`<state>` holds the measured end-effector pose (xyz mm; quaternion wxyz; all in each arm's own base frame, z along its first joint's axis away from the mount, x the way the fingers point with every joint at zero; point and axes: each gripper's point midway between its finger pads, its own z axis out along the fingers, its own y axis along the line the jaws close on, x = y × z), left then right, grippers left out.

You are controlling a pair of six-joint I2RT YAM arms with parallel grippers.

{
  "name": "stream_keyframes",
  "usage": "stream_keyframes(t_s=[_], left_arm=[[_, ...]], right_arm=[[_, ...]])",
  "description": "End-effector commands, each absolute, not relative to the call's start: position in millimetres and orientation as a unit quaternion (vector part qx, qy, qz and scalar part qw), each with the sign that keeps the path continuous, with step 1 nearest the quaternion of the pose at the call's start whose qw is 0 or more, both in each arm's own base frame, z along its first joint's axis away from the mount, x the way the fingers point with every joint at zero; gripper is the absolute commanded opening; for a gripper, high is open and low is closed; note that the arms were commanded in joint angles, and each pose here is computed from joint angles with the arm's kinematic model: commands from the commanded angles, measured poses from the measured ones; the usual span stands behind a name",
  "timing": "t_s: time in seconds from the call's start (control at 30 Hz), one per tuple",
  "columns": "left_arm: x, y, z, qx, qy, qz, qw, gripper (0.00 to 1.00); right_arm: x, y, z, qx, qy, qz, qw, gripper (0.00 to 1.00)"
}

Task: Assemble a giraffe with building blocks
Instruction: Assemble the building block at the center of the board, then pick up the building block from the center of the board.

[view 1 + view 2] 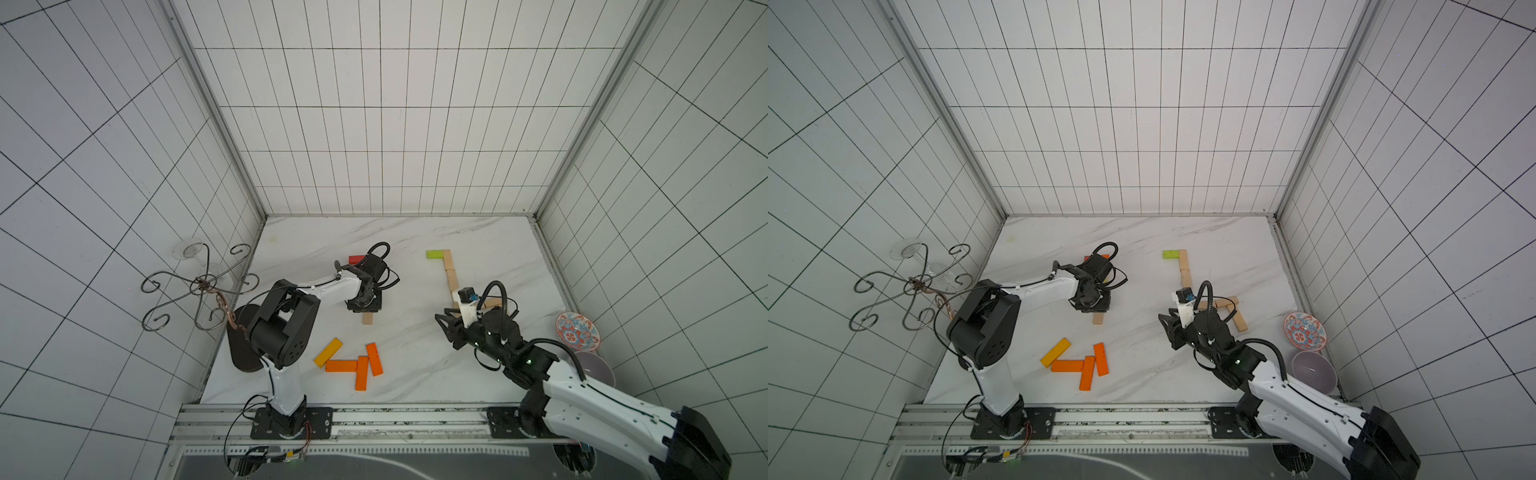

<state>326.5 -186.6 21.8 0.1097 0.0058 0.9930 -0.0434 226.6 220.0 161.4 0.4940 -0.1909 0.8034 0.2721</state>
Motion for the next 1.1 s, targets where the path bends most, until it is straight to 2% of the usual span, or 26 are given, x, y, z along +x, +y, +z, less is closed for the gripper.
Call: stream_keyframes(t_s=[0.0, 0.27, 0.47, 0.73, 0.93, 1.07], left_arm=[[330, -186, 23, 0.001, 0.993, -0.044, 0.114, 0.42], [332, -185, 59, 0.000, 0.988, -0.054, 0.146, 0.51], [330, -187, 129, 0.012, 0.974, -0.084, 0.210, 0.60], [316, -180, 237, 0.031, 0.930, -0.151, 0.334, 0.61], [298, -167, 287, 0.029, 0.880, -0.201, 0.430, 0.62], [283, -160, 303, 0.032, 0.861, -0.221, 0.457, 0.63]], right_arm=[[222, 216, 141, -0.192, 0.815, 0.262, 0.481, 0.39], [223, 216, 143, -0.195, 0.814, 0.259, 0.482, 0.39], [227, 212, 158, -0.207, 0.811, 0.236, 0.493, 0.39], [236, 194, 215, -0.215, 0.800, 0.191, 0.526, 0.39], [237, 196, 266, -0.225, 0.791, 0.194, 0.535, 0.40], [238, 200, 287, -0.229, 0.790, 0.200, 0.533, 0.40]])
